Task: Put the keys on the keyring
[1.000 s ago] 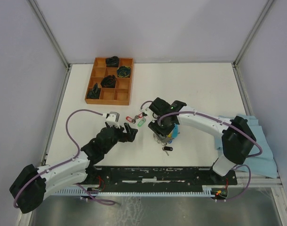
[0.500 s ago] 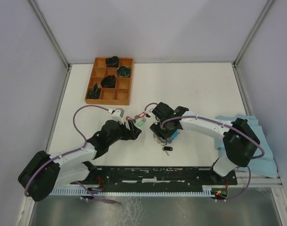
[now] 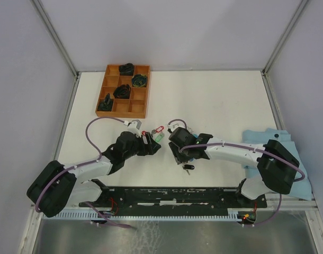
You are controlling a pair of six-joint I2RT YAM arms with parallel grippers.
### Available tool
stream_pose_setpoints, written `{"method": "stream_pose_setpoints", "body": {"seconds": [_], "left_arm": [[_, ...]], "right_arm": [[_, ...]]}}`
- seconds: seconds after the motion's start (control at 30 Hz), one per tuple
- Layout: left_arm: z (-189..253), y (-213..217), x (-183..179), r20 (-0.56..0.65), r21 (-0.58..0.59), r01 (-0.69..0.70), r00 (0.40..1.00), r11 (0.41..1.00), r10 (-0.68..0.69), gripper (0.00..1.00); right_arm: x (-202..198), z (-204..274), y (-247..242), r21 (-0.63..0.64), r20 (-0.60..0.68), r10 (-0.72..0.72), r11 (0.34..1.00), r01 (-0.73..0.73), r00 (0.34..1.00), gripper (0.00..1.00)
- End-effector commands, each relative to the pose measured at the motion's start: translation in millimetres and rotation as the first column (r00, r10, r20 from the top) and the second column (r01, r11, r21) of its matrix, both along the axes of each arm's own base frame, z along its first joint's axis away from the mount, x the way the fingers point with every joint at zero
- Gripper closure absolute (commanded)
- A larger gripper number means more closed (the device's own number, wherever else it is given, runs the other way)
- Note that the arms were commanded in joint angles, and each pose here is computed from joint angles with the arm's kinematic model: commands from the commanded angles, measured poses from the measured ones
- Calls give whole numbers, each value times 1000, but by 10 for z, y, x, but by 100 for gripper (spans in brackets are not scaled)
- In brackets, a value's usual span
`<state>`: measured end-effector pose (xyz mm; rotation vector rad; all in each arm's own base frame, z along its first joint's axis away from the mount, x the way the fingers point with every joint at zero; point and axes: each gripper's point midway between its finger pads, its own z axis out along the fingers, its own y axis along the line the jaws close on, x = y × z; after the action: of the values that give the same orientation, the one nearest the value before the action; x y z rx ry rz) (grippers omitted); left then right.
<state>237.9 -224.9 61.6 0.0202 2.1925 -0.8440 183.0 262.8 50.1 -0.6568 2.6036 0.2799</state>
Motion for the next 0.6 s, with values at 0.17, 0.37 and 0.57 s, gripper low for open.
{"method": "stream_pose_setpoints", "body": {"seconds": [0.17, 0.37, 0.57], "left_arm": [[233, -184, 130, 25, -51, 37, 999, 998, -36, 16], [238, -182, 136, 31, -32, 48, 998, 998, -47, 16], [200, -182, 114, 23, -23, 57, 998, 998, -56, 16]], "right_arm": [[2, 48, 123, 142, 47, -234, 964, 225, 971, 59], [11, -39, 87, 173, 43, -302, 941, 290, 952, 63], [109, -135, -34, 190, 87, -398, 906, 377, 913, 62]]}}
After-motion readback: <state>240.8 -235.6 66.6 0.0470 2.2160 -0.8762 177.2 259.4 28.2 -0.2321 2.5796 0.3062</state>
